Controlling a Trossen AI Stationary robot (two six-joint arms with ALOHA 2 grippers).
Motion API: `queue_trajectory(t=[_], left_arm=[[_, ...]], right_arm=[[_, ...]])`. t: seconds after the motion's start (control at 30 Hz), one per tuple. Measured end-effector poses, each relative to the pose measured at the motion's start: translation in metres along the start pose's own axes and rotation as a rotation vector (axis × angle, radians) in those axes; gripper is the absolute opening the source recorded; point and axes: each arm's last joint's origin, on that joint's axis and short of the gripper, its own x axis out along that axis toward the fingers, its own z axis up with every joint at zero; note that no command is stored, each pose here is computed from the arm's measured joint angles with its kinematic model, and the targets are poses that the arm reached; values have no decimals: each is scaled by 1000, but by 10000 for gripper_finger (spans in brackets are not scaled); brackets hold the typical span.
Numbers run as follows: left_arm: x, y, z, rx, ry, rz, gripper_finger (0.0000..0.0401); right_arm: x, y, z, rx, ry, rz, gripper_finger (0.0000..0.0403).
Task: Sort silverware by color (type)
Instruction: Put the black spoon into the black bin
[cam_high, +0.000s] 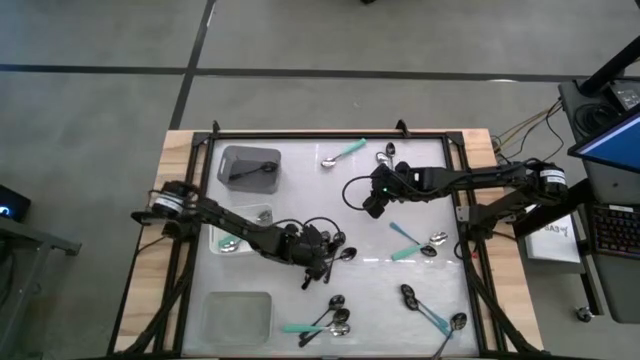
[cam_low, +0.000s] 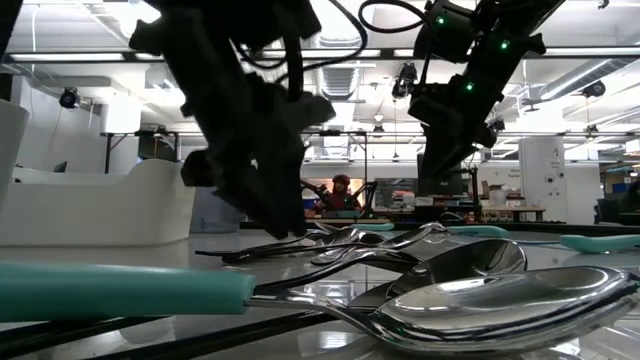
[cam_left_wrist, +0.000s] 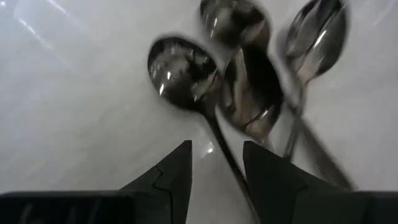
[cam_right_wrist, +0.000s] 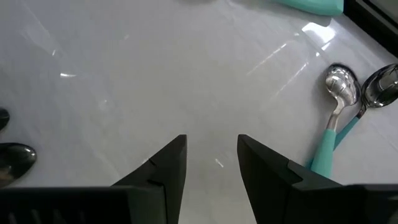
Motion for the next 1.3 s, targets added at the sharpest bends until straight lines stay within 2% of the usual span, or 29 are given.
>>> queue_trajectory(t=[0.33, 0.43, 0.6, 0.77, 1.03, 1.2, 1.3], left_arm=[[18, -3, -5, 46, 37, 71, 116], [18, -3, -5, 74, 48, 85, 89], [13, -6, 0, 123, 65, 99, 13], [6, -11, 7, 166, 97, 109, 6], [-33, -32, 41, 260, 75, 143, 2], [-67, -34, 69, 326, 15, 288, 1], [-85, -25, 84, 364, 19, 402, 1]], right_arm=[[0, 0, -1, -1, 3, -1, 134], [0, 0, 0, -1, 2, -1, 134], [0, 0, -1, -1, 3, -1, 134], [0, 0, -1, -5, 3, -1, 134], [0, 0, 0, -67, 0, -6, 134], [0, 0, 0, -106, -2, -9, 134], [0, 0, 0, -109, -5, -9, 134]])
